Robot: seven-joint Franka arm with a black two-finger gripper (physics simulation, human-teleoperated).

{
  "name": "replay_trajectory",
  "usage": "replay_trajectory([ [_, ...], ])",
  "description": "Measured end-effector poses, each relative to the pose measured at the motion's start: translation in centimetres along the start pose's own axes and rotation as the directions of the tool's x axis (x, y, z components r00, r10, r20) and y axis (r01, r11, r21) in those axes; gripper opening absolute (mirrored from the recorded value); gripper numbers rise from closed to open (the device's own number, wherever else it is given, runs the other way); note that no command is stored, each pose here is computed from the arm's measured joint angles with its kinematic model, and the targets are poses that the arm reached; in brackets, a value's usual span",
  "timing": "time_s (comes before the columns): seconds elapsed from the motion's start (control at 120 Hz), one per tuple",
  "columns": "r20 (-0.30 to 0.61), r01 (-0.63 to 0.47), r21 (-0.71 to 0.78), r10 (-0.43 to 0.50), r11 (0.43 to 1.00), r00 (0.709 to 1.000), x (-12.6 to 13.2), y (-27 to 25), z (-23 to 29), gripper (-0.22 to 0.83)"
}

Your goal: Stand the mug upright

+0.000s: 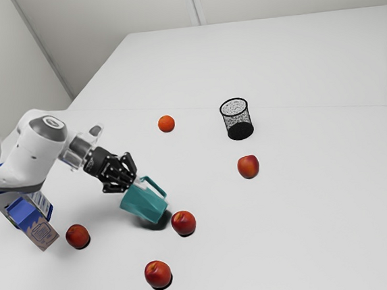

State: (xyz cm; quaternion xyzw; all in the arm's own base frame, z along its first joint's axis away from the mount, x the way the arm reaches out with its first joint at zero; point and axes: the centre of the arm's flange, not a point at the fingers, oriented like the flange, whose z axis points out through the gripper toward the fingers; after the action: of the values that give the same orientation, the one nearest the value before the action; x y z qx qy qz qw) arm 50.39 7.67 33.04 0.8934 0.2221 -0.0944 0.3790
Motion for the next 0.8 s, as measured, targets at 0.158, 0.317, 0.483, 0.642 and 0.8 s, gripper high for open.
replay_trajectory([
  [0.158, -0.008, -0.023, 0.012, 0.023, 1.0, 1.0, -0.2, 0.7, -0.7, -0.16],
  [0.317, -0.02, -0.052, 0.066, 0.053, 0.996, 0.998, -0.1, 1.3, -0.8, -0.17],
  [0.483, -0.03, -0.13, 0.176, 0.137, 0.976, 0.99, -0.4, 4.1, -0.9, -0.17],
  [0.642, -0.063, -0.149, 0.304, 0.176, 0.941, 0.982, -0.3, 4.3, -1.9, -0.17],
  [0.8, -0.096, -0.182, 0.453, 0.251, 0.873, 0.963, -0.4, 5.9, -2.0, -0.17],
])
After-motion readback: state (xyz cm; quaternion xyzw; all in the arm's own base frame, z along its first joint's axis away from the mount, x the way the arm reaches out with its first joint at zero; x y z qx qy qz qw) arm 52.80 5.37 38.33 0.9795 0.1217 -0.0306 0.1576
